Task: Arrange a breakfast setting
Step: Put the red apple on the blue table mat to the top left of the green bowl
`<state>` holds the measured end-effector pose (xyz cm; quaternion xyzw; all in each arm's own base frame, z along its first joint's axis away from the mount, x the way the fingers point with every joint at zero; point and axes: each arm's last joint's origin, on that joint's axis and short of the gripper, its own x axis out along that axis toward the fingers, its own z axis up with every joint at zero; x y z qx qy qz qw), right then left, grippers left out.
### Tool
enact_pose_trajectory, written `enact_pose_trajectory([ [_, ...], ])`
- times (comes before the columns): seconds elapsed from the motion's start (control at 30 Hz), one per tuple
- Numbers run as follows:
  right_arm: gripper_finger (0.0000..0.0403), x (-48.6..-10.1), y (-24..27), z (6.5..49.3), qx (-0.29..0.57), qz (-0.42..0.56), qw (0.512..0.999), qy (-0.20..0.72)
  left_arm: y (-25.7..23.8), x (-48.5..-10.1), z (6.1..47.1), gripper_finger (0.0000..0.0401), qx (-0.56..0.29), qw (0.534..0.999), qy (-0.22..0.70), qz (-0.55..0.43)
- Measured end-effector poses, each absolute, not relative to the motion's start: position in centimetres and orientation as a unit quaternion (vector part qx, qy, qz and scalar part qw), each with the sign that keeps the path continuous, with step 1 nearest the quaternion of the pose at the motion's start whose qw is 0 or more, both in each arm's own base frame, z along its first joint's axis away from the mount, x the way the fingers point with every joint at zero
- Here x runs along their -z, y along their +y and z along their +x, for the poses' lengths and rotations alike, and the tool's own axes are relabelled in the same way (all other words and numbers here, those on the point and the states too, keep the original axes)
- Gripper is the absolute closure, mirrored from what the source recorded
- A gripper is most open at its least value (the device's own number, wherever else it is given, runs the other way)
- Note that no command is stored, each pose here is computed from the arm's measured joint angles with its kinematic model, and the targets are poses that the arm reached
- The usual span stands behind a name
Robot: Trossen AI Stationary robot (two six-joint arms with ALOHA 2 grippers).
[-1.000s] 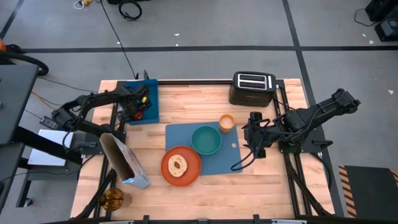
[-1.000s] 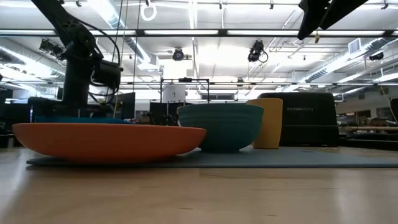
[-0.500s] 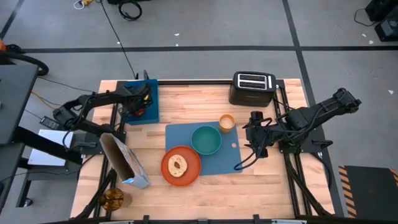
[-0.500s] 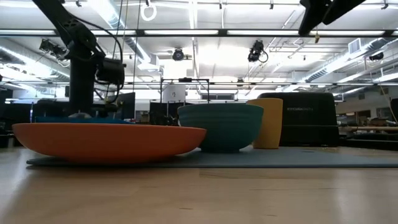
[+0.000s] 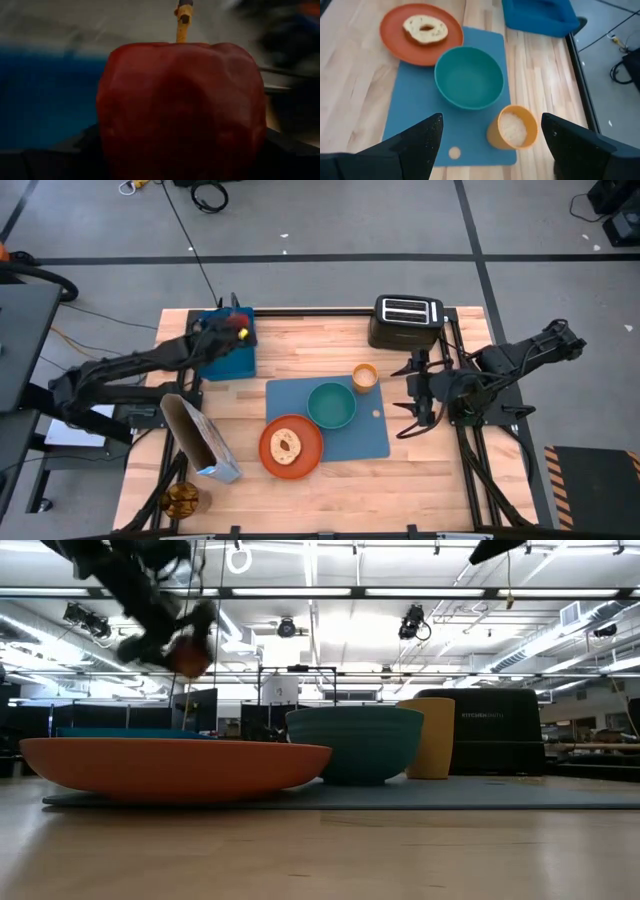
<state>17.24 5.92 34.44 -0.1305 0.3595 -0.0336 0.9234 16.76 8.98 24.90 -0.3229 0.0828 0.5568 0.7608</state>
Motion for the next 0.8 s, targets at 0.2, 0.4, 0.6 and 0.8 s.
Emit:
enact_pose_trajectory([
  [0.2, 0.0057, -34.6, 6.6, 17.4, 0.018, -0.133, 0.929, 0.344, 3.6, -26.5, 21.0, 0.0076, -0.453, 0.874, 0.047, -0.168],
  [0.4, 0.0057, -34.9, 7.5, 17.6, 0.001, -0.112, 0.941, 0.319, -1.1, -21.7, 22.4, 0.0076, -0.441, 0.887, 0.032, -0.132],
  [0.6, 0.0057, -35.0, 8.3, 18.6, -0.016, -0.103, 0.949, 0.299, -2.6, -16.6, 22.7, 0.0076, -0.409, 0.904, 0.006, -0.129],
  [0.8, 0.0057, -34.7, 8.9, 19.8, -0.021, -0.100, 0.952, 0.290, -3.9, -14.4, 23.6, 0.0076, -0.380, 0.920, 0.042, -0.083],
])
